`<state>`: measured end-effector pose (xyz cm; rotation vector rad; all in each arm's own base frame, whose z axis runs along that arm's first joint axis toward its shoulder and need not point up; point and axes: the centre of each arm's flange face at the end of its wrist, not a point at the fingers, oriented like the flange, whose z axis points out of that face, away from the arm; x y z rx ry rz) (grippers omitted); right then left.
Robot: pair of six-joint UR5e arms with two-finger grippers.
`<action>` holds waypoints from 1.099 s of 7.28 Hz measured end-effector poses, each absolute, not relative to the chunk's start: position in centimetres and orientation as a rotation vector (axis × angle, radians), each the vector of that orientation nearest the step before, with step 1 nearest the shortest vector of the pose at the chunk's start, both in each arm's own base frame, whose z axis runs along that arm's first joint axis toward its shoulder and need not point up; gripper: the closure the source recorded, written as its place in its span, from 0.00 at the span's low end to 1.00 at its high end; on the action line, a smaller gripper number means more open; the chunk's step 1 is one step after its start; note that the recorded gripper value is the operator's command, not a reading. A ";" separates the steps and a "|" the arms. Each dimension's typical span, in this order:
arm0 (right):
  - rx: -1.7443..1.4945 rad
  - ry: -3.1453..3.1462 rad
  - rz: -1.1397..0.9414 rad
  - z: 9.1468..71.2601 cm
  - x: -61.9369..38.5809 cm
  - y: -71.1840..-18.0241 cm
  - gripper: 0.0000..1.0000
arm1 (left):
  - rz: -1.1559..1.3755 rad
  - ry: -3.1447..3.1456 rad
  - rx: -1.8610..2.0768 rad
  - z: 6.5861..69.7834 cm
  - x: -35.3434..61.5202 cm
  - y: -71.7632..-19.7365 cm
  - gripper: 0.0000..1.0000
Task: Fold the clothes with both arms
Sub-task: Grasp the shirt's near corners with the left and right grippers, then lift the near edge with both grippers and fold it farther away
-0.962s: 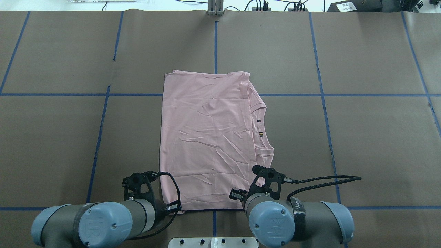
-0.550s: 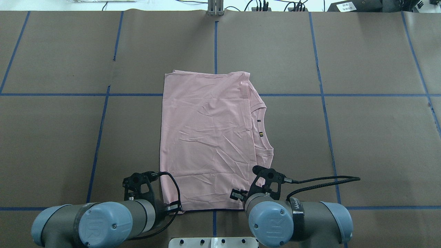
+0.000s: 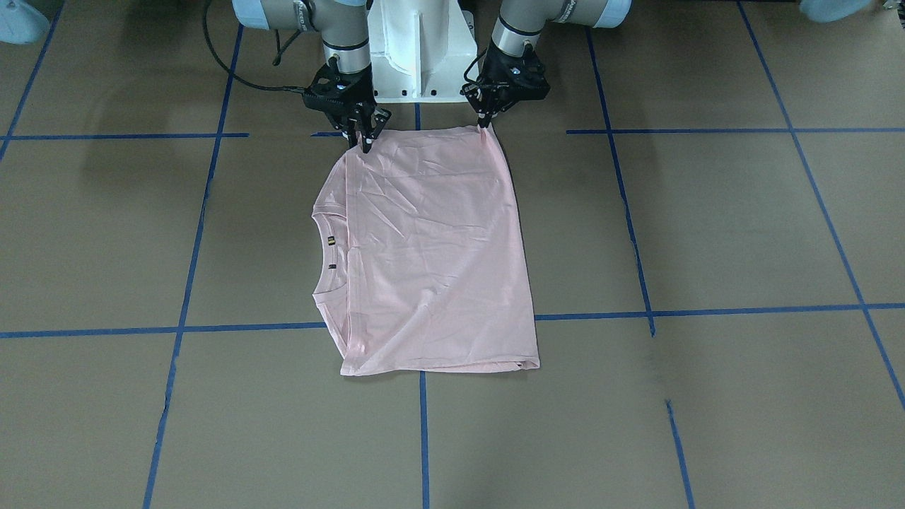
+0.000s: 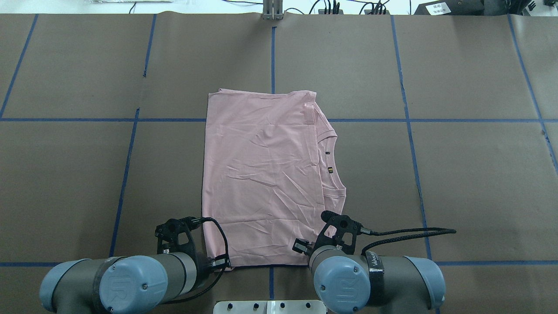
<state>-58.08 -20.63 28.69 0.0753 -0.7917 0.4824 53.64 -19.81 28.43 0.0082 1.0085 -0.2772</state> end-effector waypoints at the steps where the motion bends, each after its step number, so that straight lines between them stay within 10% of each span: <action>1: 0.070 -0.794 0.502 28.6 -58.1 -20.6 1.00 | -0.277 1.009 0.008 28.4 53.6 -19.8 1.00; 8: 0.063 -0.851 0.561 25.6 -55.8 -21.0 1.00 | -0.217 1.066 0.029 24.8 50.6 -19.8 1.00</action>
